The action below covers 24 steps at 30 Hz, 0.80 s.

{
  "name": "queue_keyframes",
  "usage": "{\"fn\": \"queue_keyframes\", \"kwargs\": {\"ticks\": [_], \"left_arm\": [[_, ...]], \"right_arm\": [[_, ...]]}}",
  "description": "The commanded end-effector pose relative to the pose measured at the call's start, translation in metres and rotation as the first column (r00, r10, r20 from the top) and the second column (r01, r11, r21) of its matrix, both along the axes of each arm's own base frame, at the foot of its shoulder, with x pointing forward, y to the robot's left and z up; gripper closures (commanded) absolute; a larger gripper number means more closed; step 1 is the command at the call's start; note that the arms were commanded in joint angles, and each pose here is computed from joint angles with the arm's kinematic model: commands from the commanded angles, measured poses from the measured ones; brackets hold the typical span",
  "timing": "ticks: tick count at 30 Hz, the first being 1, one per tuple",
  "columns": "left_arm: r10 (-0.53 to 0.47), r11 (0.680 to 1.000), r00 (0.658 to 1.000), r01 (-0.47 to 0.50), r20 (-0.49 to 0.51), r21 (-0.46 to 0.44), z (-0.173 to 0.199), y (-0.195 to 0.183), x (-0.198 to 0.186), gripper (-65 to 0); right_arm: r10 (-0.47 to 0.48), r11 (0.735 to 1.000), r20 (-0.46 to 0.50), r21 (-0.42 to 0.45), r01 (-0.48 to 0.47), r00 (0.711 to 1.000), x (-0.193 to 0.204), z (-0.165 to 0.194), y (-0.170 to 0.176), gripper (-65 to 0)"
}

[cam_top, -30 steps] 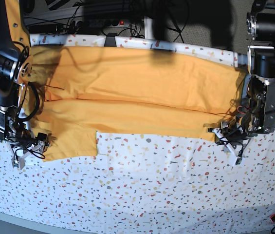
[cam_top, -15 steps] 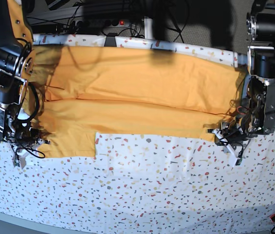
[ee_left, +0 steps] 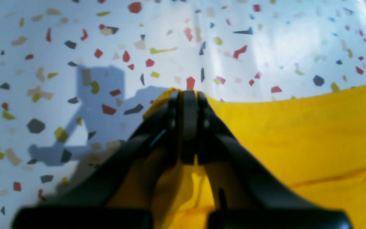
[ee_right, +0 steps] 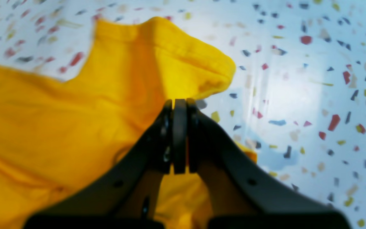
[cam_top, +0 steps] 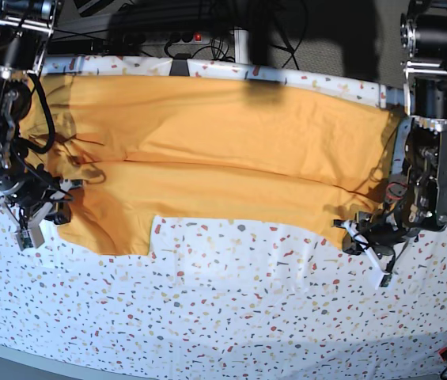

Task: Fold the T-shirt properly
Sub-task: 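Fold the shirt's folded edge over toward the collar with both grippers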

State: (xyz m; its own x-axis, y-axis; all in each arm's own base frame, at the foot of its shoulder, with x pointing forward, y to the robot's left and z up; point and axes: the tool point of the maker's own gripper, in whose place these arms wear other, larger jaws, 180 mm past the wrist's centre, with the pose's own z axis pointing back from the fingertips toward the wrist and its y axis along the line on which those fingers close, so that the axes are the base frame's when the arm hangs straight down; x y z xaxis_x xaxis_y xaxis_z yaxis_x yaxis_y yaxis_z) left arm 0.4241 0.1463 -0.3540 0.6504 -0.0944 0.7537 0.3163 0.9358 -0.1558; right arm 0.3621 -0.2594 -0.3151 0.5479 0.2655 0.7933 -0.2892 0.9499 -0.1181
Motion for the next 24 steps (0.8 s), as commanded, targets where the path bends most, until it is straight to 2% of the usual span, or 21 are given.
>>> {"fn": "queue_keyframes", "kwargs": {"ticks": [1,5,9,17,24], "left_arm": [[-0.006,1.0,0.997,0.006,0.076,-0.001,0.023,0.002,0.007,0.0],[-0.043,0.999,0.991,0.039,0.13,0.037,0.037,-0.004,-0.019,0.0],[-0.051,0.995,0.985,0.035,0.165,0.097,0.055,0.003,-0.041,0.0],[-0.113,0.968,0.978,0.068,0.176,0.243,0.075,0.008,-0.078,0.0],[-0.134,0.949,0.984,0.093,0.117,0.302,0.056,0.007,-0.112,0.0]], "right_arm": [[0.022,0.999,0.061,-0.028,-0.02,0.998,-0.001,0.021,0.001,0.0],[0.056,0.995,0.086,-0.09,-0.048,0.995,-0.037,0.033,0.009,0.0],[0.043,0.989,0.1,-0.142,-0.029,0.994,-0.066,0.046,0.002,0.0],[-0.043,0.991,0.096,-0.125,0.055,0.994,-0.113,0.062,-0.027,0.0],[-0.14,0.986,0.037,-0.083,0.143,0.989,-0.149,0.061,-0.055,0.0]]}}
